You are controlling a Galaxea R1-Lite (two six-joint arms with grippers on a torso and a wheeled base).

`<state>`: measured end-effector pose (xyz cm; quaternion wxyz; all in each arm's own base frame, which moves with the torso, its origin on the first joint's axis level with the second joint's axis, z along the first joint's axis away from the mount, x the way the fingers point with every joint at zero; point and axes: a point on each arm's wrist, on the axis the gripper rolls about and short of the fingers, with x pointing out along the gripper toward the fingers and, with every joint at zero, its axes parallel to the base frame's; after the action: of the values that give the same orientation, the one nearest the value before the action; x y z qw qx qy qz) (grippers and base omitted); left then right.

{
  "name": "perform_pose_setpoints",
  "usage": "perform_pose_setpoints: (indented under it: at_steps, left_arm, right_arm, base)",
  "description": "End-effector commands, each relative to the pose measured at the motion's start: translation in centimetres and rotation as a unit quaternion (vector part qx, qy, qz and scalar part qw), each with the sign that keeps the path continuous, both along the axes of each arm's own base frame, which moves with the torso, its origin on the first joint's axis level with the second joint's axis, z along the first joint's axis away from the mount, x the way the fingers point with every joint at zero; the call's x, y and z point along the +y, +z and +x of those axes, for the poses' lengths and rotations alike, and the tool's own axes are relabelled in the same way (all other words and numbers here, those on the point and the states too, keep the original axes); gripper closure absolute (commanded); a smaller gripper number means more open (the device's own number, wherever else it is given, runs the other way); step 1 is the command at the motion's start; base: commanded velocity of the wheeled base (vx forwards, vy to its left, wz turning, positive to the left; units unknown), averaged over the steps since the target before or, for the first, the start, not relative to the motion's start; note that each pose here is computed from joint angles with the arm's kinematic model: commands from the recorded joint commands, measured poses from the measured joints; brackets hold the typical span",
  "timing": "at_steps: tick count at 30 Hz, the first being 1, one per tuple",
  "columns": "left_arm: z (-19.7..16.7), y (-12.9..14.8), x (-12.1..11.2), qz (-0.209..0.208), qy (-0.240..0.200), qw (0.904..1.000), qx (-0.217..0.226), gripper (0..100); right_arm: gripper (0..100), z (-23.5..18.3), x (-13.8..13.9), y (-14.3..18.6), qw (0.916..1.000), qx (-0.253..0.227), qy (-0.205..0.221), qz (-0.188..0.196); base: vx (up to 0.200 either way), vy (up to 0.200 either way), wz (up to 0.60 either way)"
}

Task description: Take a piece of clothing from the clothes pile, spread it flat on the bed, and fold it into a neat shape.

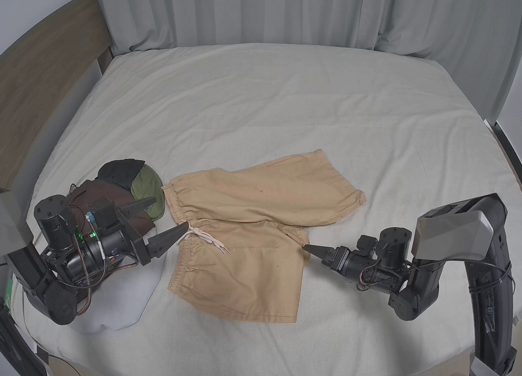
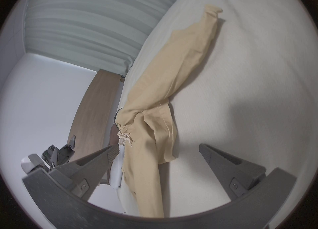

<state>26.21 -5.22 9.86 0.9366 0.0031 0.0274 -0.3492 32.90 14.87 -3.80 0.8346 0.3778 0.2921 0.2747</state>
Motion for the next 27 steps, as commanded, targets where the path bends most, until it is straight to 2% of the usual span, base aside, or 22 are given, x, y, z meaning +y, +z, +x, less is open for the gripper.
perform_pose_setpoints:
  at_steps: [1, 7, 27]
  left_arm:
    - [0.04, -0.05, 0.04, 0.000, 0.001, 1.0000, 0.001, 0]
    - [0.02, -0.11, 0.00, 0.000, 0.000, 1.0000, 0.002, 0]
    - [0.00, -0.11, -0.08, 0.000, -0.002, 1.0000, 0.002, 0]
  right_arm:
    - [0, 0.21, 0.63, -1.00, 0.9997, 0.020, -0.001, 0.015]
    - [0, 0.69, 0.82, -0.34, 0.9977, 0.039, -0.017, 0.054]
    - [0, 1.01, 1.38, -0.41, 0.9971, 0.038, -0.019, 0.062]
  base:
    - [0.000, 0.000, 0.00]
    - [0.000, 0.000, 0.00]
    - [0.000, 0.000, 0.00]
